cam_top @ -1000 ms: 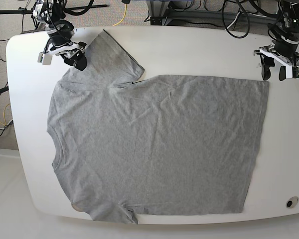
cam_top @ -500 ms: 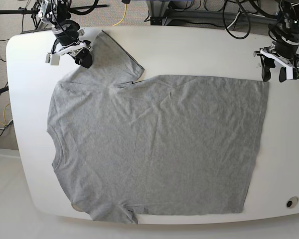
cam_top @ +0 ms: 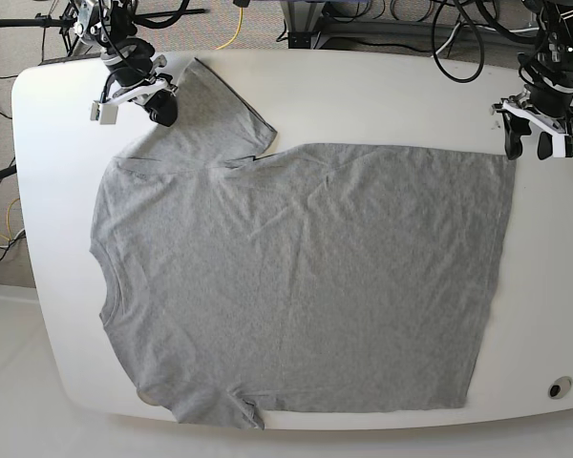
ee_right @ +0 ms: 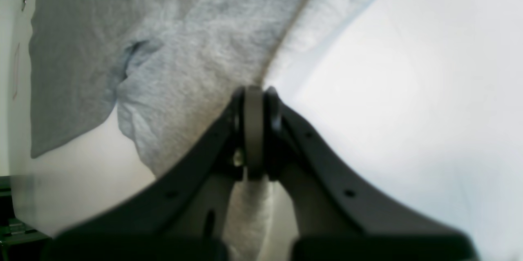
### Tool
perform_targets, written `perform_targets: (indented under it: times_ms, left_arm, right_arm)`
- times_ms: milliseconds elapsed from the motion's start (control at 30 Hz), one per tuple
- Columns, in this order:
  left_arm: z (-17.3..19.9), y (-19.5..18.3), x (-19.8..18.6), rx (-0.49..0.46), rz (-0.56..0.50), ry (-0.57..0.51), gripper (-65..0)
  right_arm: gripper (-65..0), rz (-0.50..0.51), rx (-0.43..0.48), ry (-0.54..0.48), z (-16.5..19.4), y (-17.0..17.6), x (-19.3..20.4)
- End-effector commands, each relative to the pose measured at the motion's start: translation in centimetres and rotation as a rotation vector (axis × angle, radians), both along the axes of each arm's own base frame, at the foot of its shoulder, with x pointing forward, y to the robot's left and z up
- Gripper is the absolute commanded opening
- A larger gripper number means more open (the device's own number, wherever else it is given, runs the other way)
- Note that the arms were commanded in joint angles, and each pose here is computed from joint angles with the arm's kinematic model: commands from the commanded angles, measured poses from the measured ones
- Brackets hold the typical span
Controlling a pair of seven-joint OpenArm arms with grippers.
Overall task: Fold the T-shirt properly
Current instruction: 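Open both grippers and reposition them over the shirt's collar-side edge, then lower the left gripper and pinch the shirt's shoulder corner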
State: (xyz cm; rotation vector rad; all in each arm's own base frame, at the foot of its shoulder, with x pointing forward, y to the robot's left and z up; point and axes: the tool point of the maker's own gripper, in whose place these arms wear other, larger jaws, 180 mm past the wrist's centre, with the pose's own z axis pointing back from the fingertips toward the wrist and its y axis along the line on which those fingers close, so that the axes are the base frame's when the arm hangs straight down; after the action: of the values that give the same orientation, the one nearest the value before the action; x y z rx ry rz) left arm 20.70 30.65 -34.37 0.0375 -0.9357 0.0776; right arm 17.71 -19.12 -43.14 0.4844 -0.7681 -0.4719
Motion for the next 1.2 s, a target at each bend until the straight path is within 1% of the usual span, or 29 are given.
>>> perform_targets:
  times_ms: [0, 100, 167, 433, 767, 833, 900, 1167]
  left_arm:
    - [0.7, 0.6, 0.5, 0.004, 0.004, -0.035, -30.5]
    - [0.2, 0.9, 0.5, -0.003, 0.015, -0.026, -29.8]
    - [-0.8, 1.4, 0.2, -0.018, 0.029, -0.009, -29.2]
    - [-1.9, 2.2, 0.0, -0.043, 0.063, 0.006, -27.2]
    - [-2.8, 3.4, -0.1, -0.089, 0.117, 0.007, -27.9]
    - [-3.0, 3.5, 0.0, -0.100, 0.122, 0.006, -27.8]
    - [-3.4, 3.6, 0.6, -0.134, 0.128, 0.007, -28.0]
    - [-4.3, 4.0, 1.4, -0.179, 0.136, 0.019, -28.8]
  right_arm:
    - [-65.0, 0.018, -0.018, 0.030, -0.3, -0.2, -0.5]
    - [-65.0, 0.016, -0.018, 0.031, -0.3, -0.3, -0.5]
    - [-65.0, 0.020, -0.023, 0.040, -0.5, -0.2, -0.6]
    - [-65.0, 0.020, -0.024, 0.040, -0.4, -0.3, -0.6]
    - [-65.0, 0.025, -0.022, 0.045, -0.6, -0.1, -0.6]
    - [-65.0, 0.026, -0.022, 0.045, -0.6, 0.0, -0.7]
    - [-65.0, 0.032, -0.023, 0.048, -0.7, 0.1, -0.7]
    - [-65.0, 0.033, -0.023, 0.048, -0.7, 0.2, -0.7]
